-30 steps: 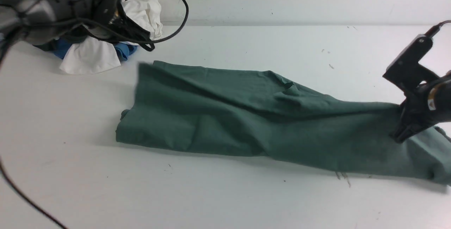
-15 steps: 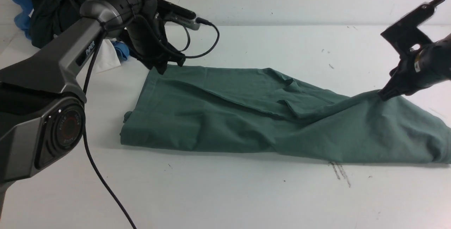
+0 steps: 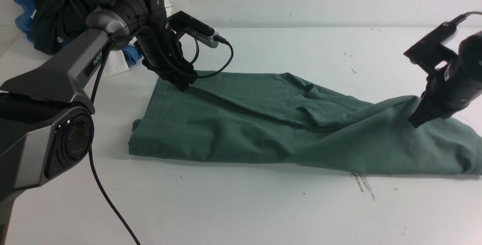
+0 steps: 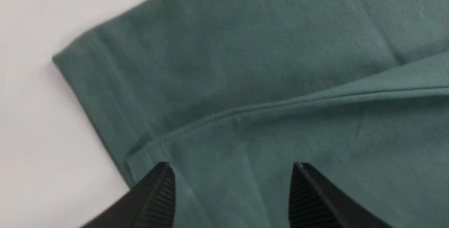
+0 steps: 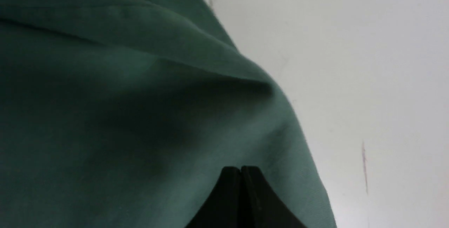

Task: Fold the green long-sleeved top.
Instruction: Use both arms to drag the lower edge of the fabric forward and fold it over the upper edge

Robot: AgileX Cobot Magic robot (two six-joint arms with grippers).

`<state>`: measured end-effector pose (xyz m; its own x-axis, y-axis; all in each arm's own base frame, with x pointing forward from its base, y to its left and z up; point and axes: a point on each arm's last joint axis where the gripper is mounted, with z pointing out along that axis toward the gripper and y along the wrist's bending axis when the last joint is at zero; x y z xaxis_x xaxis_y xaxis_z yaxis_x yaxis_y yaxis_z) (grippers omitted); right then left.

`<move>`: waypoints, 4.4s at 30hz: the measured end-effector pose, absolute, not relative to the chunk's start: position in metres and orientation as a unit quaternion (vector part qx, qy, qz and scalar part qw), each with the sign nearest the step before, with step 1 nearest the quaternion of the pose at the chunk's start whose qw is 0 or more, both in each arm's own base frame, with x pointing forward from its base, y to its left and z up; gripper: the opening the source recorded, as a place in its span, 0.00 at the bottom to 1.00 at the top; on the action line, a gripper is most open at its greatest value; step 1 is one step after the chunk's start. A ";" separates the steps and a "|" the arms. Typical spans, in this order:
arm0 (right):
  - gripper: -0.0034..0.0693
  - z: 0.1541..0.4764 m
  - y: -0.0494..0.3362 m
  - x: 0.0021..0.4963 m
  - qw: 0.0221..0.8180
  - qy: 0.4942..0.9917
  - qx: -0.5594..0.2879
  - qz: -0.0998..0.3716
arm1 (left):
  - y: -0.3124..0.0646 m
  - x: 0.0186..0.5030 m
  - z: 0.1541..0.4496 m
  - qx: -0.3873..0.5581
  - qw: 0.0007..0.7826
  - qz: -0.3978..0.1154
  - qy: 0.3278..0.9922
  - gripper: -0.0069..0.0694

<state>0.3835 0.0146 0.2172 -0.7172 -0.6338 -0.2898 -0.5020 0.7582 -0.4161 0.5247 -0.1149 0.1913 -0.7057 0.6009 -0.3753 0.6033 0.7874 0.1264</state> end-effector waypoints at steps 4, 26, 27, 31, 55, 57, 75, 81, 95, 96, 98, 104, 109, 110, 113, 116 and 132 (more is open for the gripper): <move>0.03 0.216 0.020 0.382 0.209 0.908 -0.339 -0.128 | -0.116 0.531 0.177 0.352 0.215 0.006 0.911 0.62; 0.03 0.215 0.021 0.381 0.202 0.903 -0.358 -0.124 | -0.110 0.527 0.216 0.282 0.248 -0.017 0.927 0.08; 0.03 0.215 0.021 0.381 0.202 0.903 -0.358 -0.124 | -0.107 0.528 0.214 0.268 0.247 -0.020 0.931 0.09; 0.03 0.215 0.021 0.381 0.202 0.903 -0.358 -0.124 | -0.093 0.533 0.195 0.207 0.228 -0.031 0.951 0.18; 0.03 0.216 0.018 0.381 0.198 0.902 -0.356 -0.145 | -0.081 0.534 0.201 0.123 0.231 -0.042 0.964 0.08; 0.03 0.216 0.016 0.382 0.199 0.900 -0.354 -0.155 | -0.080 0.531 0.221 0.124 0.251 -0.041 0.959 0.08; 0.32 0.215 0.052 0.399 0.316 0.863 -0.382 -0.098 | -0.079 0.541 0.243 0.111 0.341 -0.030 0.933 0.08; 0.55 0.184 0.096 0.407 0.335 0.830 -0.438 -0.078 | -0.079 0.540 0.240 0.112 0.332 -0.029 0.936 0.08; 0.08 0.151 0.123 0.421 0.391 0.808 -0.434 -0.080 | -0.078 0.532 0.240 0.120 0.288 -0.023 0.950 0.08; 0.07 0.151 0.123 0.422 0.393 0.809 -0.429 -0.079 | -0.077 0.531 0.241 0.120 0.286 -0.023 0.950 0.08; 0.07 0.156 0.121 0.426 0.404 0.819 -0.402 -0.071 | -0.077 0.528 0.251 0.120 0.294 -0.023 0.948 0.08; 0.07 0.192 0.105 0.458 0.472 0.842 -0.260 -0.030 | -0.077 0.529 0.296 0.108 0.394 -0.026 0.912 0.08; 0.08 0.173 0.106 0.491 0.490 0.856 -0.162 0.015 | -0.079 0.548 0.268 0.068 0.424 -0.042 0.902 0.08; 0.09 0.162 0.107 0.495 0.484 0.862 -0.151 0.021 | -0.079 0.551 0.260 0.059 0.427 -0.044 0.901 0.09; 0.17 0.141 0.109 0.508 0.473 0.872 -0.117 0.041 | -0.078 0.564 0.223 0.038 0.421 -0.048 0.905 0.14; 0.38 0.136 0.104 0.524 0.465 0.880 -0.056 0.078 | -0.069 0.571 0.186 -0.004 0.397 -0.056 0.916 0.34; 0.21 0.241 0.053 0.496 0.289 0.944 -0.122 0.099 | -0.079 0.519 0.256 0.113 0.254 -0.055 0.959 0.47</move>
<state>0.4963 0.0530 0.2407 -0.8035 -0.1726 -0.5698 -0.2871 0.9508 0.1168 0.5192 -0.0787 0.2556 -0.8450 0.1892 -0.5002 0.2447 0.9685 -0.0471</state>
